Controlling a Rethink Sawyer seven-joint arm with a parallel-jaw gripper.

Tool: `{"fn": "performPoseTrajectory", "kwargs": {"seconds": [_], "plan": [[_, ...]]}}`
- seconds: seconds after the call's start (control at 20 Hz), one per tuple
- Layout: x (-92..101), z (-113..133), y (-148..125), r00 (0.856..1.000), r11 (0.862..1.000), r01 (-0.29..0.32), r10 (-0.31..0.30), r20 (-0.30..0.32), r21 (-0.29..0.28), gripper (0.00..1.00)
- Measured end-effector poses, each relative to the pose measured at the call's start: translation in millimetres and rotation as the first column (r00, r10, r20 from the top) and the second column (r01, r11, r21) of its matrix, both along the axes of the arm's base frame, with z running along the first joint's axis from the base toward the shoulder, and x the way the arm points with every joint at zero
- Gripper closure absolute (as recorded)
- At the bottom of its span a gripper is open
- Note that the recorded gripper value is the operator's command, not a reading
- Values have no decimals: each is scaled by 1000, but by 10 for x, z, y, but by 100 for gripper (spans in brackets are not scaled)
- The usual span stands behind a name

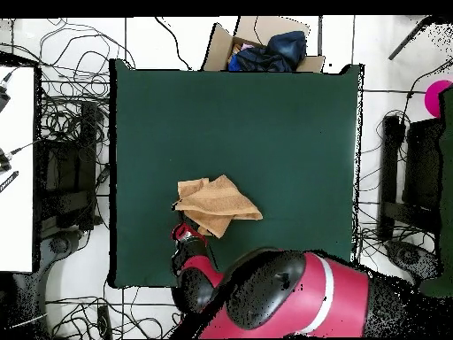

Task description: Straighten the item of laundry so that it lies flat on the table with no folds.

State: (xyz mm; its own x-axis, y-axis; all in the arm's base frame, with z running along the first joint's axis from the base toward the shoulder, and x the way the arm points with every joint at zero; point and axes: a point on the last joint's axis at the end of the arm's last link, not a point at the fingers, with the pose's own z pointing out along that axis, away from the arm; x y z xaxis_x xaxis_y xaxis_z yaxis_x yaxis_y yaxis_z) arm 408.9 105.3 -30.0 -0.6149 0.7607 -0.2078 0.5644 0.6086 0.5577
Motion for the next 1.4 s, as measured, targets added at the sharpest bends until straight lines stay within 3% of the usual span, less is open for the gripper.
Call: {"fn": "performPoseTrajectory", "kwargs": {"seconds": [0.4, 0.85, 1.15, 1.4], "plan": [[12, -18, -106, 1000, 999, 26, -26, 2, 22, 0], [87, 18, -41, 999, 998, 22, -23, 26, 53, 0], [170, 111, 10, 998, 994, 6, -13, 66, 109, 0], [188, 152, 22, 999, 988, -16, 8, 53, 153, 0]]}}
